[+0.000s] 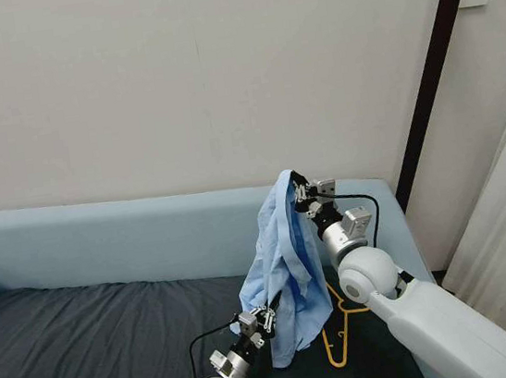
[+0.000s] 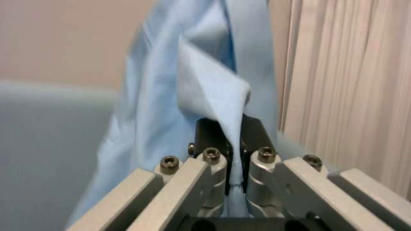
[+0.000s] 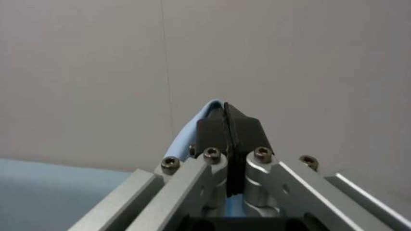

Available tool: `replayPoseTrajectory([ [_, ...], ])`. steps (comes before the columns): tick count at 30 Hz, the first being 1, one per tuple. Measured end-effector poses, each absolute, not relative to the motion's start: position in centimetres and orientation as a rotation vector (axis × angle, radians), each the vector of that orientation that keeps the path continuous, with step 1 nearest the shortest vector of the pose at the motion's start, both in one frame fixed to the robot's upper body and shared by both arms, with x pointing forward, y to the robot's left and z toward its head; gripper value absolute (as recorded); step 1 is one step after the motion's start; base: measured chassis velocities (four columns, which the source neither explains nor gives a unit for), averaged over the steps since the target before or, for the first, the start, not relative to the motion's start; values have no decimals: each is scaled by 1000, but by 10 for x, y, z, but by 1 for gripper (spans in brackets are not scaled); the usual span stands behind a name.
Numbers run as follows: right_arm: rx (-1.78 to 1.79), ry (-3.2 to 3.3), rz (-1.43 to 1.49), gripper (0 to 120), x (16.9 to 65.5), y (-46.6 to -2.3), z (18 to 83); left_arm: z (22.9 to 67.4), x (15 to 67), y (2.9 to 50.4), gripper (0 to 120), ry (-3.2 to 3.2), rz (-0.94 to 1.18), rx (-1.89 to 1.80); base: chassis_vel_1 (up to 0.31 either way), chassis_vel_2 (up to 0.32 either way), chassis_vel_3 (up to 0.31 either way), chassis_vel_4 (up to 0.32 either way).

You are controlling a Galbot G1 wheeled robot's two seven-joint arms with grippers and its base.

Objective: Pick up the clothes from the sofa and hang them on the clothes hanger.

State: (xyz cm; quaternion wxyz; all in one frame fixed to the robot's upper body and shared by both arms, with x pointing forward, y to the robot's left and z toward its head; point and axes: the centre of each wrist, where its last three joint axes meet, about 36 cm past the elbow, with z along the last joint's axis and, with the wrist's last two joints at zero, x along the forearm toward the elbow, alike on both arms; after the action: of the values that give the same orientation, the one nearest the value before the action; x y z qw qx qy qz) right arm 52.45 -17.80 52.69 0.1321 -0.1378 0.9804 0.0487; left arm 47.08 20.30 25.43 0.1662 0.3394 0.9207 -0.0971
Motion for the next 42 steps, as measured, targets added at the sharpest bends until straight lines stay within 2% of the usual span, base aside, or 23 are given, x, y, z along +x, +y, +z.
replayPoseTrajectory([
  [3, -480, 2780, 159, 0, 512, -202, 542, 313, 465, 227, 0, 2507, -256, 965, 0, 0, 0, 0],
  [4, -480, 2780, 159, 0, 512, -202, 542, 313, 465, 227, 0, 2507, -256, 965, 0, 0, 0, 0],
  [7, -667, 2631, 210, 0, 492, -230, 570, 387, 451, 259, 0, 2407, -208, 969, 0, 0, 0, 0],
  [8, -667, 2631, 210, 0, 492, -230, 570, 387, 451, 259, 0, 2407, -208, 969, 0, 0, 0, 0],
  [12, -813, 2466, 241, 0, 469, -254, 619, 479, 442, 282, 0, 2269, -191, 969, 0, 0, 0, 0],
  [13, -813, 2466, 241, 0, 469, -254, 619, 479, 442, 282, 0, 2269, -191, 969, 0, 0, 0, 0],
  [16, -868, 2383, 215, 0, 454, -263, 659, 524, 431, 291, 0, 2201, -221, 966, 0, 0, 0, 0],
  [20, -828, 2407, 102, 0, 433, -263, 702, 534, 423, 301, 0, 2197, -235, 957, 0, 0, 0, 0],
  [23, -769, 2503, 37, 0, 419, -254, 712, 523, 421, 310, 0, 2229, -233, 933, 0, 0, 0, 0],
  [25, -739, 2594, -8, 0, 424, -246, 693, 497, 424, 317, 0, 2282, -226, 910, 0, 0, 0, 0],
  [28, -720, 2736, -55, 0, 451, -229, 625, 438, 432, 326, 0, 2420, -186, 891, 0, 0, 0, 0],
  [29, -720, 2736, -55, 0, 451, -229, 625, 438, 432, 326, 0, 2420, -186, 891, 0, 0, 0, 0],
  [32, -756, 2841, -33, 0, 477, -199, 543, 369, 443, 333, 0, 2586, -110, 860, 0, 0, 0, 0],
  [34, -771, 2863, -14, 0, 482, -190, 522, 354, 447, 332, 0, 2620, -99, 854, 0, 0, 0, 0],
  [38, -799, 2969, 49, 0, 502, -149, 433, 271, 457, 310, 1, 2810, -64, 790, 0, 0, 0, 0],
  [39, -799, 2969, 49, 0, 502, -149, 433, 271, 457, 310, 1, 2810, -64, 790, 0, 0, 0, 0],
  [42, -815, 2998, 36, 0, 510, -133, 394, 225, 450, 291, 15, 2987, 107, 532, 0, 0, 0, 0],
])
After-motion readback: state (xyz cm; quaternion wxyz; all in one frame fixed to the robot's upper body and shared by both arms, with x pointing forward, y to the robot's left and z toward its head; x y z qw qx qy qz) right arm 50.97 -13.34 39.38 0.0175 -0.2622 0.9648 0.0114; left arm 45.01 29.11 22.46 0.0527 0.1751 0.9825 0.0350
